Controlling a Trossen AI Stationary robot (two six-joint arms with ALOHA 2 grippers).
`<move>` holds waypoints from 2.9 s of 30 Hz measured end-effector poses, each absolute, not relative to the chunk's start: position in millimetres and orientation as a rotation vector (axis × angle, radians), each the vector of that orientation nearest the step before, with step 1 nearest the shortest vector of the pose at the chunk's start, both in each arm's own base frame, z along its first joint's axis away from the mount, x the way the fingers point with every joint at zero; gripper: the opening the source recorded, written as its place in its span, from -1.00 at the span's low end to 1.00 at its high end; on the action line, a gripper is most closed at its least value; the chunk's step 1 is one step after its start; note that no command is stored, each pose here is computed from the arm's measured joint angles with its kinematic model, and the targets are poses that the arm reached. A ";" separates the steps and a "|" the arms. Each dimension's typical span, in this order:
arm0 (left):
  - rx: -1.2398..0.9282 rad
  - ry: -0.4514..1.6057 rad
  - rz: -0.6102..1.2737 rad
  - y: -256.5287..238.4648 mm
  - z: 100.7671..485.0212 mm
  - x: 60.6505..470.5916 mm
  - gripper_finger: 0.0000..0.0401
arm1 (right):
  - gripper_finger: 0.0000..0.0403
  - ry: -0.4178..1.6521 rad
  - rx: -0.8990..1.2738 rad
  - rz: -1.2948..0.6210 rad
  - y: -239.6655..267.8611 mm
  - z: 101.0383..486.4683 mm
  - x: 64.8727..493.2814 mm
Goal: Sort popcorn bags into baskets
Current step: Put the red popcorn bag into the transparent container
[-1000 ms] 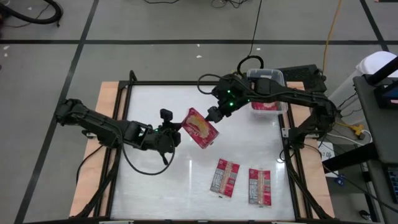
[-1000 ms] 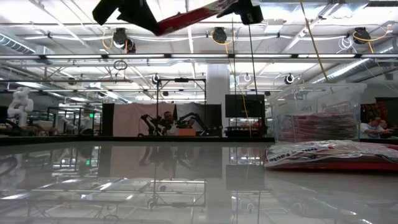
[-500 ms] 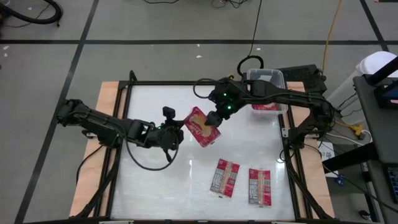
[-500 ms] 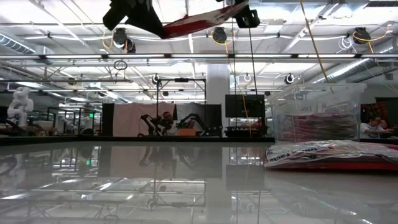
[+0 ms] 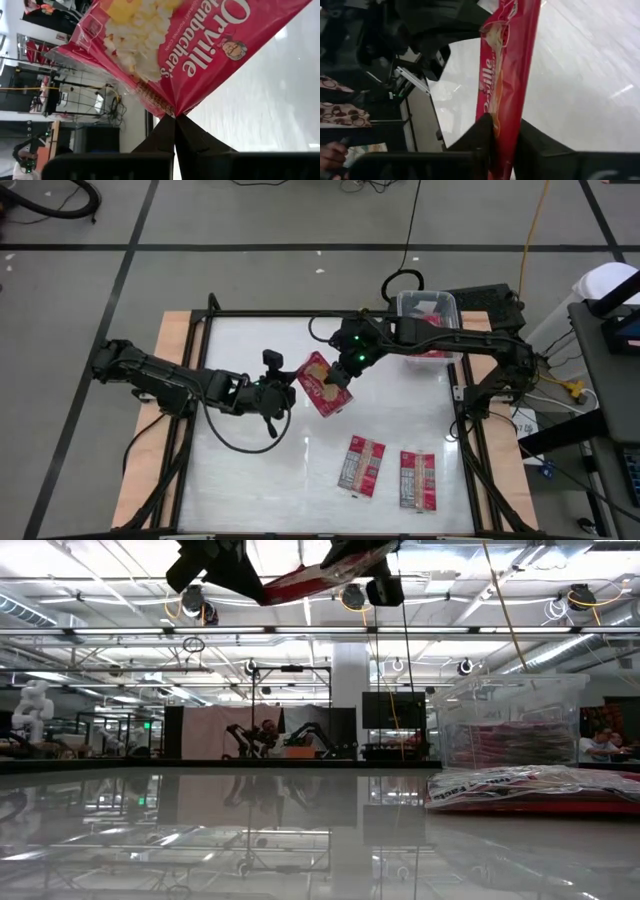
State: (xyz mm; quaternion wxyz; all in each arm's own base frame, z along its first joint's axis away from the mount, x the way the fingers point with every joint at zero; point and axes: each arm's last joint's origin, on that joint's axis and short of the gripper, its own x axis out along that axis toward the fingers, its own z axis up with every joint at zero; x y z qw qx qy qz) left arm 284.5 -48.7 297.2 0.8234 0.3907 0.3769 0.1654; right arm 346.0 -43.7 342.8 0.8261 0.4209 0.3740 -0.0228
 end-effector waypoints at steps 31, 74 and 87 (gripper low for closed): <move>-0.012 0.619 0.740 -11.8 295.9 283.0 -0.18 | -0.91 0.792 0.911 -0.292 -103.1 378.0 251.4; -0.129 0.745 0.834 73.6 290.6 273.3 -0.29 | -0.90 0.972 0.956 -1.064 -196.4 326.8 106.4; -0.131 0.740 0.833 73.7 290.8 273.6 -0.29 | -0.90 1.040 0.934 -1.129 -191.8 311.2 111.8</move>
